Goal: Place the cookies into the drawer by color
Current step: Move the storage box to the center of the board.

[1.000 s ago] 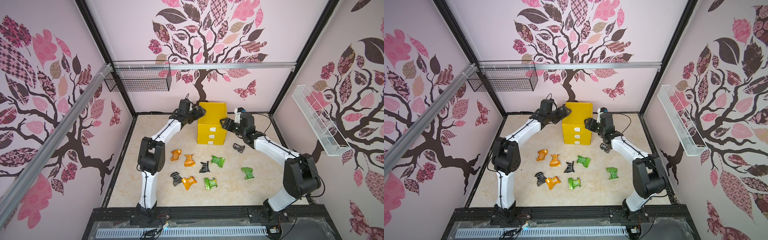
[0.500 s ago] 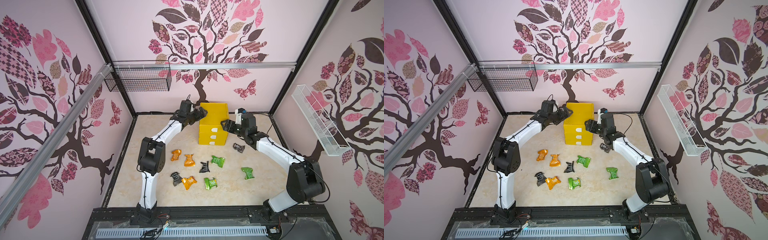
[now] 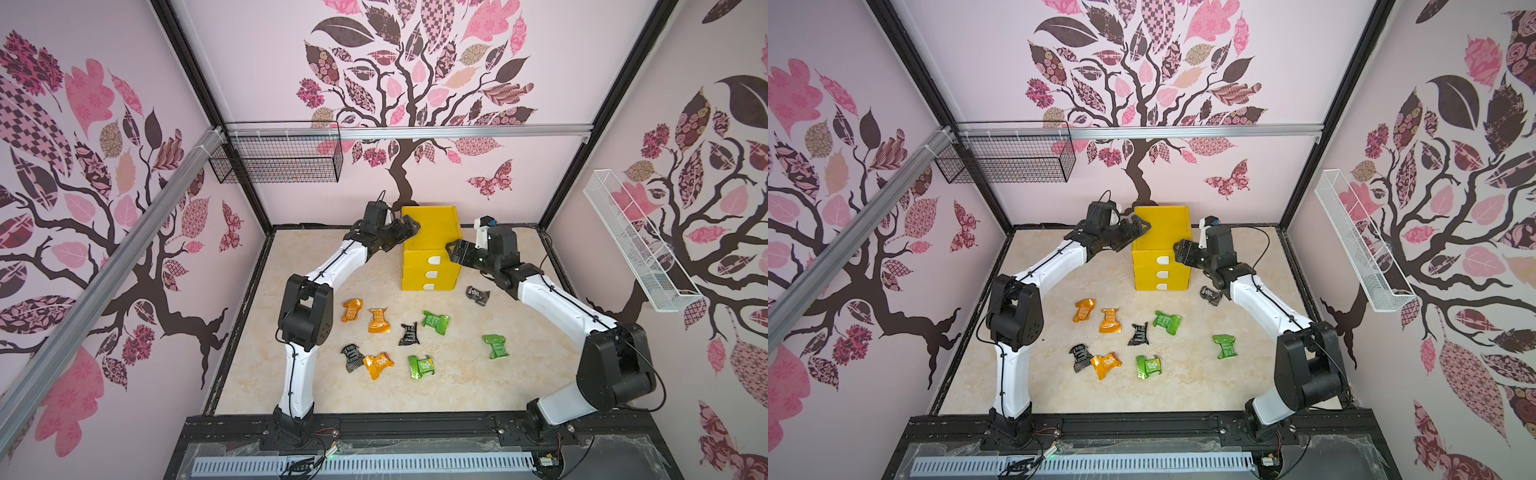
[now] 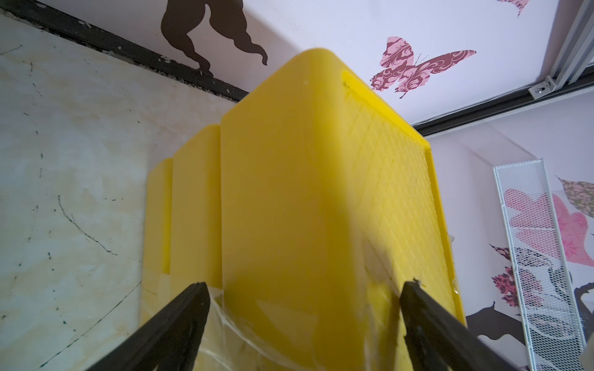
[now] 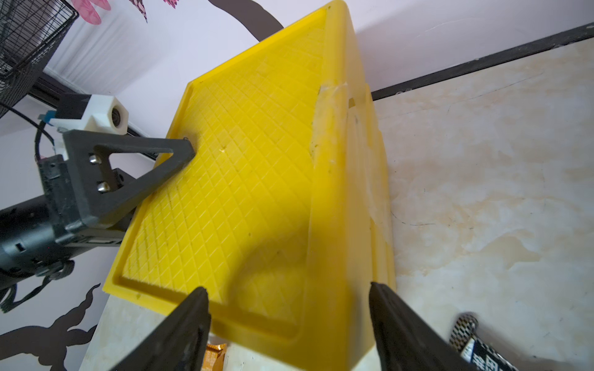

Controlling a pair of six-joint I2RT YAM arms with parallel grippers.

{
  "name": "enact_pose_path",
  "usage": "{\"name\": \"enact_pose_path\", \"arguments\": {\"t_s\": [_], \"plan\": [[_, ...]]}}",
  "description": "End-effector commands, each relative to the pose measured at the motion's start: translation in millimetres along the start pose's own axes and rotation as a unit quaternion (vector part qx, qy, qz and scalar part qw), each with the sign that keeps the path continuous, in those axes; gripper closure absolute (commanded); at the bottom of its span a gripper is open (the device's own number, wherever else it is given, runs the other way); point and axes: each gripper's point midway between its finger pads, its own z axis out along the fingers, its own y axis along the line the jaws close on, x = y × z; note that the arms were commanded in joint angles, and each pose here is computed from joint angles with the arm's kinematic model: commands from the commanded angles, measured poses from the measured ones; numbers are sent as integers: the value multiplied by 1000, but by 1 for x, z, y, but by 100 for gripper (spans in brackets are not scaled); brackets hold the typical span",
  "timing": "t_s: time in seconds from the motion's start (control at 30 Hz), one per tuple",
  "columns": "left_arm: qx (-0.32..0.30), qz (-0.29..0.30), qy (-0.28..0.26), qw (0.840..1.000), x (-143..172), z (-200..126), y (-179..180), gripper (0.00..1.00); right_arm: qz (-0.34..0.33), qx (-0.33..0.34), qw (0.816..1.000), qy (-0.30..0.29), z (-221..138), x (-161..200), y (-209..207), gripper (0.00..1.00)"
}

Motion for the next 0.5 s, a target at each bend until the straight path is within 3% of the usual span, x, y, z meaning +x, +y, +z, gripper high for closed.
{"name": "enact_pose_path", "arguments": {"t_s": [0.0,0.23,0.47], "plan": [[-43,39,-4,998,-2,-14,9,3,-22,-6,999,-31,-40,-24,20,17],[-80,107,-73,988,-42,-73,8,3,-8,16,999,-45,-85,-14,13,15],[-55,189,-100,975,-26,-133,-18,2,76,-18,996,-52,-110,11,15,16]]}}
